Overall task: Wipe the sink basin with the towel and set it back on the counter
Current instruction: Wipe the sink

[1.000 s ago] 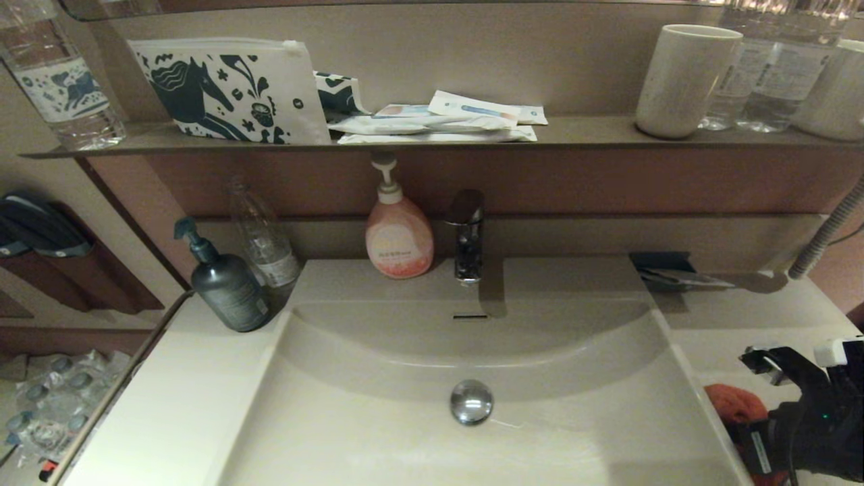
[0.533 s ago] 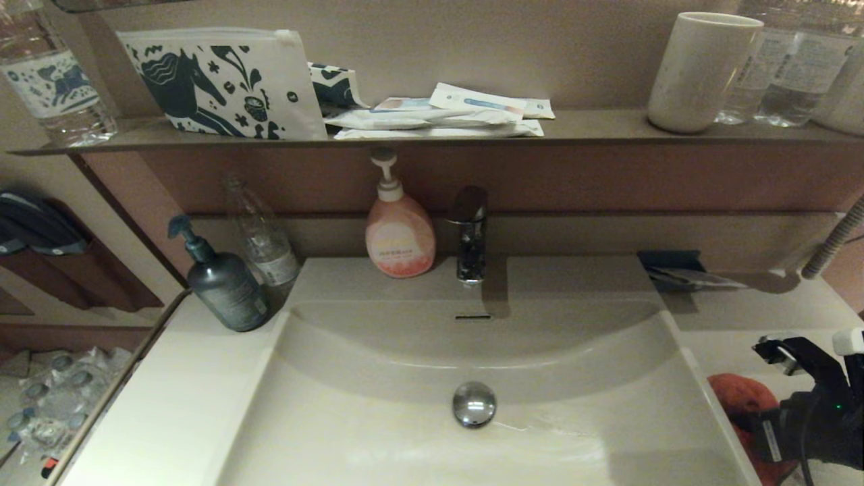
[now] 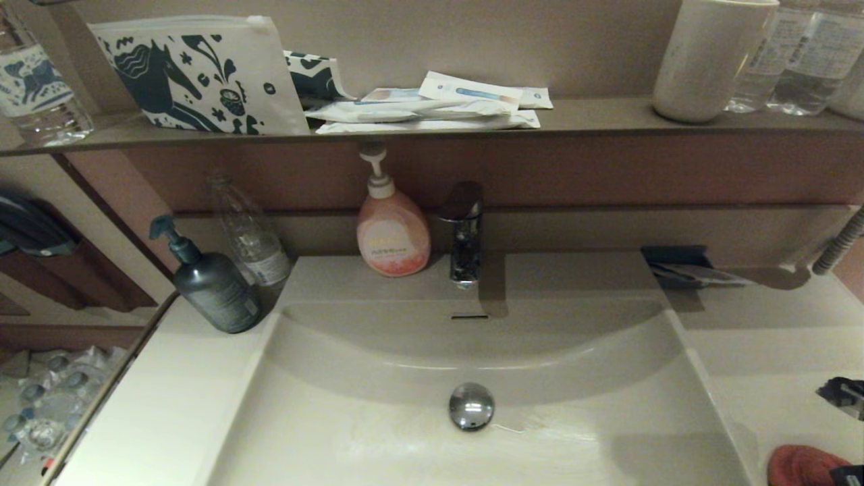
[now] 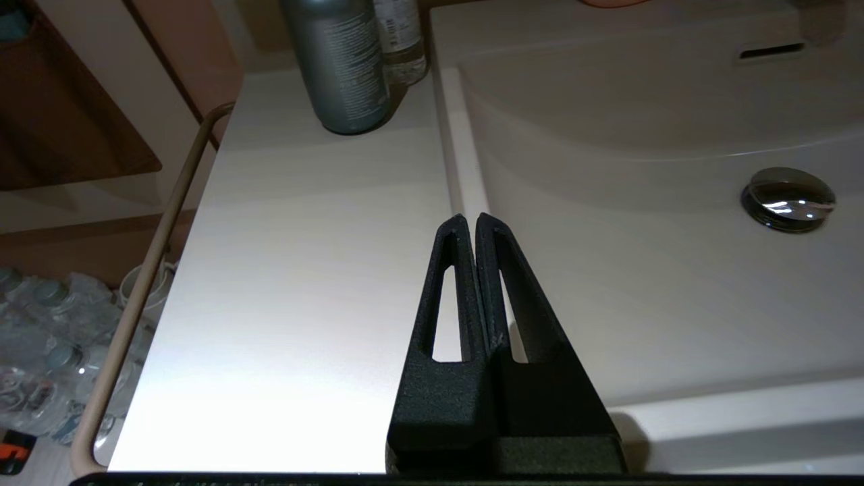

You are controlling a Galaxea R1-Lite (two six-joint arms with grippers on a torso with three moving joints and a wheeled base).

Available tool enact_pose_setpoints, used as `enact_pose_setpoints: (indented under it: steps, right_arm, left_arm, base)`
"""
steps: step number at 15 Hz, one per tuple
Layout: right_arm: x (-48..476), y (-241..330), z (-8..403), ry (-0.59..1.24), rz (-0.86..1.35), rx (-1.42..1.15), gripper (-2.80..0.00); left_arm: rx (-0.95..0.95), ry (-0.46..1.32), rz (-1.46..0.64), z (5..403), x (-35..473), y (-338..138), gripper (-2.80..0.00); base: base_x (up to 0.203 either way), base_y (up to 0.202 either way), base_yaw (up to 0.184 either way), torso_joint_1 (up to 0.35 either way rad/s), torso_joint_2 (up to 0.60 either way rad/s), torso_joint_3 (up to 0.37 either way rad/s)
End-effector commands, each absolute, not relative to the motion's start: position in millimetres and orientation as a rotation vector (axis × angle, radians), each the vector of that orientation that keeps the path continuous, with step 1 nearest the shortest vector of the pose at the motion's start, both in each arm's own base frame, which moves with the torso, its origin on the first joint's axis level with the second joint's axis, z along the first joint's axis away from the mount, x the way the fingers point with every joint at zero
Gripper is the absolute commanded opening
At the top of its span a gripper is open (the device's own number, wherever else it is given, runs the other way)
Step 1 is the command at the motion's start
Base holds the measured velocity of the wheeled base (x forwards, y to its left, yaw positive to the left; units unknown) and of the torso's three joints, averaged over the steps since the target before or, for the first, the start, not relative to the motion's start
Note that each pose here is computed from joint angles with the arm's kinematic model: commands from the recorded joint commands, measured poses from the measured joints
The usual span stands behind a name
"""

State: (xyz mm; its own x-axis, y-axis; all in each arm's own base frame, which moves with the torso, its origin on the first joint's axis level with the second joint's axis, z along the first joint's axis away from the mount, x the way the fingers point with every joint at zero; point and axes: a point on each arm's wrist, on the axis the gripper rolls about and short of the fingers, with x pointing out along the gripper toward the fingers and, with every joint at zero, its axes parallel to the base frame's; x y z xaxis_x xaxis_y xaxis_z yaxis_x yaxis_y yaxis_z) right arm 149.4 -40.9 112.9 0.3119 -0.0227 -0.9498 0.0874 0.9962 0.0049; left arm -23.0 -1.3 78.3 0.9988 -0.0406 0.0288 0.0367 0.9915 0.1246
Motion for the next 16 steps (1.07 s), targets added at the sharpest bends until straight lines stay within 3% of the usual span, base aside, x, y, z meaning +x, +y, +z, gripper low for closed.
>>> enact_pose_setpoints:
  steps: [1,7,13,16]
  right_arm:
    - [144,-41,127,1.15,-0.104,0.101,-2.8]
    - [144,-45,112,1.222,0.061,0.347,-2.8]
    - [161,-69,65,1.381,0.219,0.455,-2.8]
    - [167,-70,58,1.318,0.325,0.477,-2.8]
  left_arm:
    - [0.125,-0.03,-0.04,78,-23,-1,-2.8]
    - [0.125,-0.03,-0.04,78,-23,-1,-2.8]
    - [0.125,-0.03,-0.04,78,-23,-1,-2.8]
    - [0.125,-0.032,-0.04,78,-23,-1,-2.8]
  base:
    - [0.0,0.0,0.0,0.0,0.0,0.0]
    - [0.0,0.0,0.0,0.0,0.0,0.0]
    - [0.0,0.0,0.0,0.0,0.0,0.0]
    - [0.0,0.0,0.0,0.0,0.0,0.0]
